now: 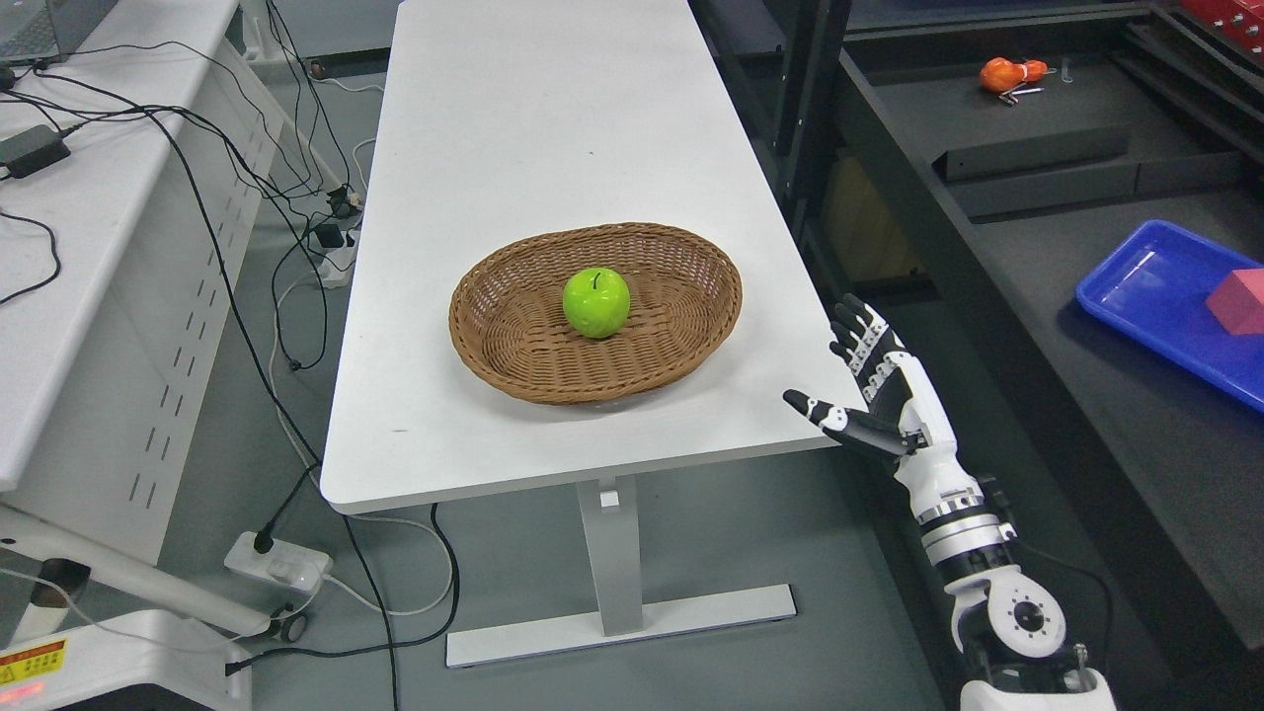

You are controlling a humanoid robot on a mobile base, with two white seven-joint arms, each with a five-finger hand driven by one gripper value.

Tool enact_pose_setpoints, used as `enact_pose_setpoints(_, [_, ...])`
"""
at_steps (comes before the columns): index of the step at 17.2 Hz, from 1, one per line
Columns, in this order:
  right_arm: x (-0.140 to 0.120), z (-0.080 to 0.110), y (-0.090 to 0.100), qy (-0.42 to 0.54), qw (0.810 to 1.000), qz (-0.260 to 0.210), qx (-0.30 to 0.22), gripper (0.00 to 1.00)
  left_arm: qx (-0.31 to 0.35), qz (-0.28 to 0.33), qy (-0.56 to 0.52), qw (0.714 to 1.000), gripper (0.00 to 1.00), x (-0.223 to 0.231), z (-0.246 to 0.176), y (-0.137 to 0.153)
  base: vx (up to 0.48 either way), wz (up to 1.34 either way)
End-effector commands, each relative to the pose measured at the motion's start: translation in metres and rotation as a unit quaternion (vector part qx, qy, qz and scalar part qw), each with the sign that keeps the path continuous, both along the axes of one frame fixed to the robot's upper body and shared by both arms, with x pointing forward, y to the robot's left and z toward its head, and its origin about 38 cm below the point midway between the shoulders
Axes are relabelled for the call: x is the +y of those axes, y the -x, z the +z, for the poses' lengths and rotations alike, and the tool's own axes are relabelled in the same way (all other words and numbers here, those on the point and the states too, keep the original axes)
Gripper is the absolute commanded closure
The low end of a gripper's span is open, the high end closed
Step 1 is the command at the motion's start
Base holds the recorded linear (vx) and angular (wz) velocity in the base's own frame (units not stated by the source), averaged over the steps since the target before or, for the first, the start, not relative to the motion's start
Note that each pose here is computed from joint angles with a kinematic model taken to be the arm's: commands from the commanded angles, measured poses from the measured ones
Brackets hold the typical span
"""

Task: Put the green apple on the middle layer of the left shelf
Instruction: 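Reach the right hand toward the green apple in the wicker basket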

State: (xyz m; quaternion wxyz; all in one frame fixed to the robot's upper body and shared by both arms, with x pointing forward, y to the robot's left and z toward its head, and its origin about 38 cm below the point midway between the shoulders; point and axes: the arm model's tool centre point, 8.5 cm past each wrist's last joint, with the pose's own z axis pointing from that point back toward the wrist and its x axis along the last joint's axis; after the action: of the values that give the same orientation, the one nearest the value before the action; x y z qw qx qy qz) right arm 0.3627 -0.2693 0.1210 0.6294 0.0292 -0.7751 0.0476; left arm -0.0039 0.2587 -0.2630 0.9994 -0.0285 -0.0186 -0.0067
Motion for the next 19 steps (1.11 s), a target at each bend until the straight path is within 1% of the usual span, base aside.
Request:
enact_pose_setpoints(1, [-0.010, 0.009, -0.003, 0.009, 1.000, -0.005, -0.011, 0.00, 0.001, 0.000, -0.009, 1.000, 0.00, 0.011, 0.001, 0.000, 0.000, 0.00])
enact_pose_setpoints(2, [-0.012, 0.007, -0.003, 0.009, 1.000, -0.008, -0.006, 0.00, 0.000, 0.000, -0.009, 1.000, 0.00, 0.011, 0.001, 0.000, 0.000, 0.00])
enact_pose_setpoints(4, [-0.011, 0.010, -0.004, 0.010, 1.000, -0.006, -0.015, 0.00, 0.000, 0.000, -0.009, 1.000, 0.00, 0.011, 0.001, 0.000, 0.000, 0.00])
enact_pose_setpoints(5, [-0.010, 0.018, -0.007, 0.051, 0.998, 0.012, -0.033, 0.00, 0.000, 0.000, -0.009, 1.000, 0.00, 0.011, 0.001, 0.000, 0.000, 0.00])
enact_pose_setpoints(6, [0.006, 0.028, -0.011, 0.164, 0.982, 0.068, -0.059, 0.00, 0.000, 0.000, -0.009, 1.000, 0.00, 0.011, 0.001, 0.000, 0.000, 0.00])
enact_pose_setpoints(7, [0.019, 0.033, -0.016, 0.279, 0.952, 0.097, -0.082, 0.00, 0.001, 0.000, -0.009, 1.000, 0.00, 0.011, 0.001, 0.000, 0.000, 0.00])
enact_pose_setpoints(8, [0.018, 0.044, -0.027, 0.410, 0.903, 0.077, -0.098, 0.00, 0.000, 0.000, -0.009, 1.000, 0.00, 0.011, 0.001, 0.000, 0.000, 0.00])
enact_pose_setpoints(9, [0.017, 0.050, -0.031, 0.424, 0.897, 0.076, -0.104, 0.00, 0.001, 0.000, -0.009, 1.000, 0.00, 0.011, 0.001, 0.000, -0.001, -0.01])
enact_pose_setpoints(10, [0.018, 0.055, -0.032, 0.416, 0.899, 0.080, -0.115, 0.00, 0.000, 0.000, -0.009, 1.000, 0.00, 0.011, 0.001, 0.000, -0.001, -0.01])
enact_pose_setpoints(11, [0.022, 0.062, -0.031, 0.403, 0.900, 0.090, -0.142, 0.00, 0.001, 0.000, -0.009, 1.000, 0.00, 0.011, 0.001, 0.000, 0.000, 0.00])
enact_pose_setpoints(12, [0.030, 0.073, -0.030, 0.384, 0.899, 0.101, -0.185, 0.00, 0.000, 0.000, -0.009, 1.000, 0.00, 0.011, 0.001, 0.000, 0.000, 0.00])
enact_pose_setpoints(13, [0.038, 0.077, -0.028, 0.376, 0.897, 0.108, -0.204, 0.00, 0.001, 0.000, -0.009, 1.000, 0.00, 0.011, 0.001, 0.000, 0.000, 0.00])
enact_pose_setpoints(14, [0.050, 0.082, -0.032, 0.374, 0.895, 0.119, -0.212, 0.00, 0.000, 0.000, -0.009, 1.000, 0.00, 0.011, 0.001, 0.000, 0.000, 0.00])
enact_pose_setpoints(15, [0.063, 0.087, -0.040, 0.379, 0.893, 0.131, -0.205, 0.00, 0.000, 0.000, -0.009, 1.000, 0.00, 0.011, 0.001, 0.000, 0.013, 0.00])
enact_pose_setpoints(17, [0.072, 0.099, -0.059, 0.386, 0.897, 0.123, -0.175, 0.00, 0.000, 0.000, -0.009, 1.000, 0.00, 0.011, 0.001, 0.000, 0.044, 0.00])
enact_pose_setpoints(18, [0.081, 0.095, -0.070, 0.399, 0.891, 0.135, -0.167, 0.00, 0.001, 0.000, -0.009, 1.000, 0.00, 0.011, 0.001, 0.000, 0.080, 0.00])
enact_pose_setpoints(19, [0.091, 0.090, -0.077, 0.422, 0.880, 0.147, -0.159, 0.00, 0.000, 0.000, -0.009, 1.000, 0.00, 0.011, 0.001, 0.000, 0.080, 0.00])
